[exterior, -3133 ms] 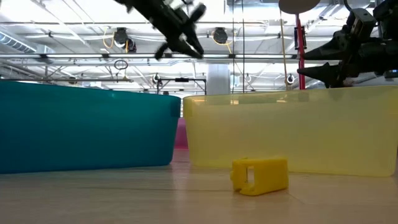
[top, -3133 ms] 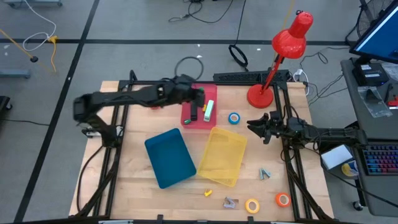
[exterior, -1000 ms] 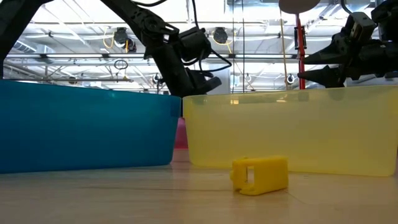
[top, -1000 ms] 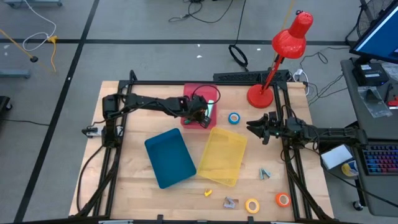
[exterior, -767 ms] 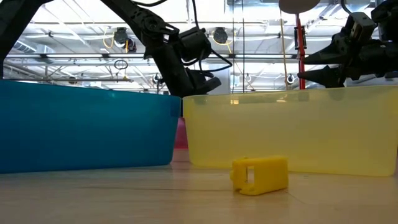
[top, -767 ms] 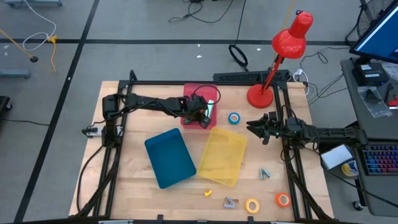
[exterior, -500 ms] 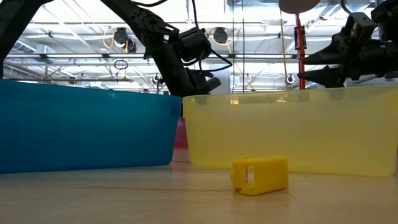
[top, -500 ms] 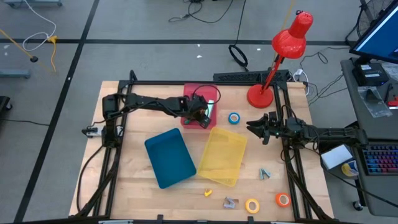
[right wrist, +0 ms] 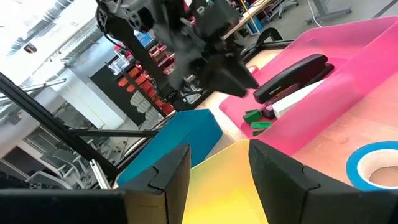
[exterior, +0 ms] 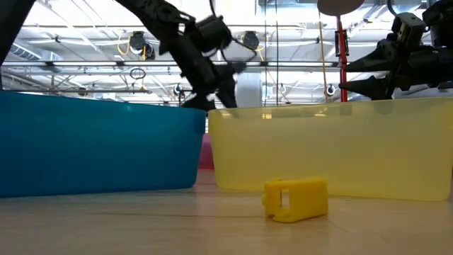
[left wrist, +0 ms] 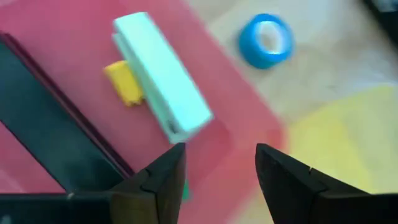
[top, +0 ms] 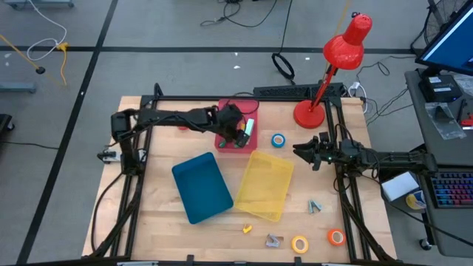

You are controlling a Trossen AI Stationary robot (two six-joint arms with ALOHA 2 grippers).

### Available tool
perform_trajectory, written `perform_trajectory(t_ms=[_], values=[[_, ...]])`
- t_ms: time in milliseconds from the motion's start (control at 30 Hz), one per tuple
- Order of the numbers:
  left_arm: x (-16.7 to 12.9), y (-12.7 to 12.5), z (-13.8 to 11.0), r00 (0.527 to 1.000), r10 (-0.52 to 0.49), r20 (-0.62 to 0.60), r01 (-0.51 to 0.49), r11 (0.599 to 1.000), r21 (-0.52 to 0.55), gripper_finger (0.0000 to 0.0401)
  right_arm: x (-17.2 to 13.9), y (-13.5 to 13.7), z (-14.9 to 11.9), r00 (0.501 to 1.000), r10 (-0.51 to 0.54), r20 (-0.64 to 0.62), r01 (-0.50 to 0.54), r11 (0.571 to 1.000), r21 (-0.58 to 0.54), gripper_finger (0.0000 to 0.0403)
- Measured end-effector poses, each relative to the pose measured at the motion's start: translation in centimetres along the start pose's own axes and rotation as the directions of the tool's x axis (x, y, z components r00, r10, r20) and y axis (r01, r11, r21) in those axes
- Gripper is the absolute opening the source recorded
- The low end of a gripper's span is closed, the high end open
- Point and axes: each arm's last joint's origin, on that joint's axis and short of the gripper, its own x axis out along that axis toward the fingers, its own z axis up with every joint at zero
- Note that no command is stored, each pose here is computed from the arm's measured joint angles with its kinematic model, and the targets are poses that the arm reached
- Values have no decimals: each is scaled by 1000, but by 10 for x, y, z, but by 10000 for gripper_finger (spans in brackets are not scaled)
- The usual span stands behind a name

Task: Pick and place Stapler, Stapler remover, tape
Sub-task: Put the small yellow stapler into the red bin

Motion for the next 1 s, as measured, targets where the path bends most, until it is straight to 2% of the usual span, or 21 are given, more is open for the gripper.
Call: perform_trajectory(t_ms=[133,267,533,667,800,1000], values=[[-28,-15,2,993,-114,10,114,993,18,193,0,0,0,1000,2,3,-2,1000,-1,157],[-56,-39,-6,978,-206,21,204,976,71,188,0,0,0,1000,2,3,-2,1000,-6,157],[-86,-100,-55,945,-326,-37,324,909,261,186,0,0,0,1000,2,3,-2,1000,-7,157],[-89,-126,-87,946,-319,-57,315,860,401,186,0,0,0,1000,0,4,0,1000,-23,157],[-94,-144,-115,960,-279,-36,255,809,530,186,0,0,0,1000,-1,4,1,999,-53,157],[-105,-163,-137,952,-302,52,222,796,563,186,0,0,0,1000,-1,4,1,999,-53,157]])
